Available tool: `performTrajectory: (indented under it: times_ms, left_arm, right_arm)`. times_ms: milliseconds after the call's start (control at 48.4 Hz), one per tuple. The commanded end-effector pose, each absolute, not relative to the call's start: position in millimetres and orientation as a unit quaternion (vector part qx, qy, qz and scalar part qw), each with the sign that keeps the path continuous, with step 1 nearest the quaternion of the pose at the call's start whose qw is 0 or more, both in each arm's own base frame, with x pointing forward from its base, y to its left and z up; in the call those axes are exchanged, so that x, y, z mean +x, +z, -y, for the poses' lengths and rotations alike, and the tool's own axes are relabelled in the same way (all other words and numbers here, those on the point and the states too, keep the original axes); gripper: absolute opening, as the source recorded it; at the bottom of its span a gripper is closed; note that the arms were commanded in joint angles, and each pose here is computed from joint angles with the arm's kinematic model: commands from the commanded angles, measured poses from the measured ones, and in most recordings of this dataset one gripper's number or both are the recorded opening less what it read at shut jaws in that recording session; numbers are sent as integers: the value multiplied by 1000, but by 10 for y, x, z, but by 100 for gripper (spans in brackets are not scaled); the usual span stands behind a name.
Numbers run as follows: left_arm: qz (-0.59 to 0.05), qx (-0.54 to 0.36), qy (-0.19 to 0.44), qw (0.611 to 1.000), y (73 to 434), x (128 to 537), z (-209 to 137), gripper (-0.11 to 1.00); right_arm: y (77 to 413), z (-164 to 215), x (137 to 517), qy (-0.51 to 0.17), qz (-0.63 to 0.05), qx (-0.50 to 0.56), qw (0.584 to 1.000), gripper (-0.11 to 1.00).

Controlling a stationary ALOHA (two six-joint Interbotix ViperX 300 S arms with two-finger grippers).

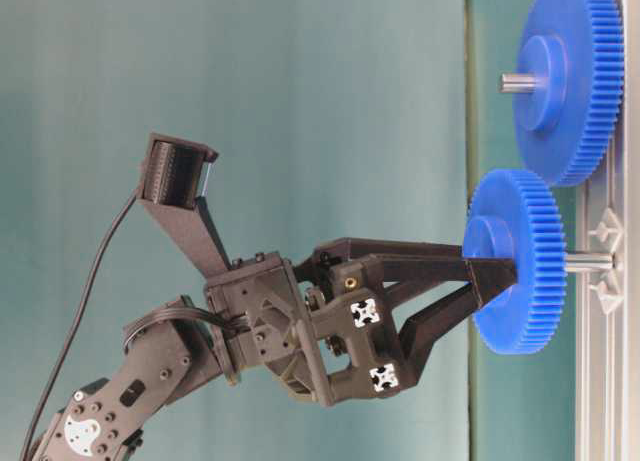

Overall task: Find the location of the shaft and insert the small gear.
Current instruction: 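Align the gear's bore with the empty shaft beside the large gear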

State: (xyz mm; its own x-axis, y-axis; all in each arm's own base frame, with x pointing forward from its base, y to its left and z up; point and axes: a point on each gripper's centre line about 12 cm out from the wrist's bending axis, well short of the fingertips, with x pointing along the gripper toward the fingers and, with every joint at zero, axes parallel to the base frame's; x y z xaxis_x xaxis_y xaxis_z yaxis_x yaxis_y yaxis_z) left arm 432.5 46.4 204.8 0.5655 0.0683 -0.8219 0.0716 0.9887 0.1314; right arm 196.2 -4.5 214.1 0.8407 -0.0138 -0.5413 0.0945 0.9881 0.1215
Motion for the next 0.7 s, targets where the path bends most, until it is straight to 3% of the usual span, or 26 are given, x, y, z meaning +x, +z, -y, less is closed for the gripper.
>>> performTrajectory:
  times_ms: [0,682]
  left_arm:
    - [-455,74,9,887,2148,4344,-549,79]
    - [-447,72,12,892,2227,4366,-559,83]
  right_arm:
    - [2179,45,1986,-29,-275,77,958,6]
    - [2160,51,1976,-31,-276,77,958,6]
